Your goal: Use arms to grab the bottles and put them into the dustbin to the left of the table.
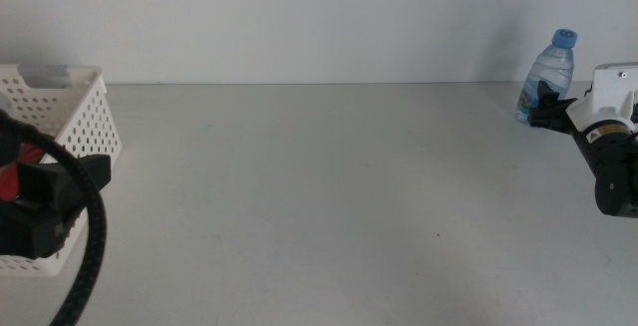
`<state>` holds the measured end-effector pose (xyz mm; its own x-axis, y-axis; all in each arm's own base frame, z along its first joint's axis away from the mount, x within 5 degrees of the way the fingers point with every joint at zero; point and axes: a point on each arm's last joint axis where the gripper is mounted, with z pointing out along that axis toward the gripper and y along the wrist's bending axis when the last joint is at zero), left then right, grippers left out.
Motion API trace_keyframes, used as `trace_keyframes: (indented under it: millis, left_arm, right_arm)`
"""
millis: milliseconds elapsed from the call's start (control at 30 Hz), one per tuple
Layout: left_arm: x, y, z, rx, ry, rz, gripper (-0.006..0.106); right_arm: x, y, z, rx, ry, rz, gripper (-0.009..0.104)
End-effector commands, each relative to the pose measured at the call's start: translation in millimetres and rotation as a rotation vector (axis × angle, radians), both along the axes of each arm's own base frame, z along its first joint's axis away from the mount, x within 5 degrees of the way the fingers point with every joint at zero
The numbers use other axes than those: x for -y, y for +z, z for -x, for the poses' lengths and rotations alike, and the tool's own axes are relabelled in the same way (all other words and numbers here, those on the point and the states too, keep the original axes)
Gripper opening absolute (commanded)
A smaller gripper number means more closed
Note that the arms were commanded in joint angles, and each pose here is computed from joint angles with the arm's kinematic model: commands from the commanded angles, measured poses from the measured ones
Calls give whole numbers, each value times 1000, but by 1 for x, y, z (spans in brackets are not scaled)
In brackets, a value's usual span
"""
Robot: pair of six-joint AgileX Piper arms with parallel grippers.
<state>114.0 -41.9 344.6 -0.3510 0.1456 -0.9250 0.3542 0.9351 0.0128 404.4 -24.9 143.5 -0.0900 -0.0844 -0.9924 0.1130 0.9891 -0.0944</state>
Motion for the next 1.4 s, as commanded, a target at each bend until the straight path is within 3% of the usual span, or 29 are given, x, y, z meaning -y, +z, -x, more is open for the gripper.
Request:
trace_keyframes:
  millis: [0,900,1000,1100,1133,1233,1367]
  left_arm:
    - [1,15,-1,92,-1,48,94]
    - [1,15,-1,92,-1,47,94]
    - [1,15,-1,92,-1,47,94]
    - [1,15,-1,92,-1,47,94]
    - [1,15,-1,92,-1,47,94]
    - [1,15,-1,92,-1,47,94]
    - [1,15,-1,92,-1,47,94]
  right_arm:
    - [7,35,-10,170,-54,29,66]
    - [8,12,-84,246,-23,34,64]
    - [8,8,-88,205,-19,32,48]
    - [3,11,-88,192,6,22,7]
    - [-1,14,-88,199,30,14,-1]
    - [-21,31,-87,236,149,-20,-1]
    - [-62,60,-81,278,358,-116,-1]
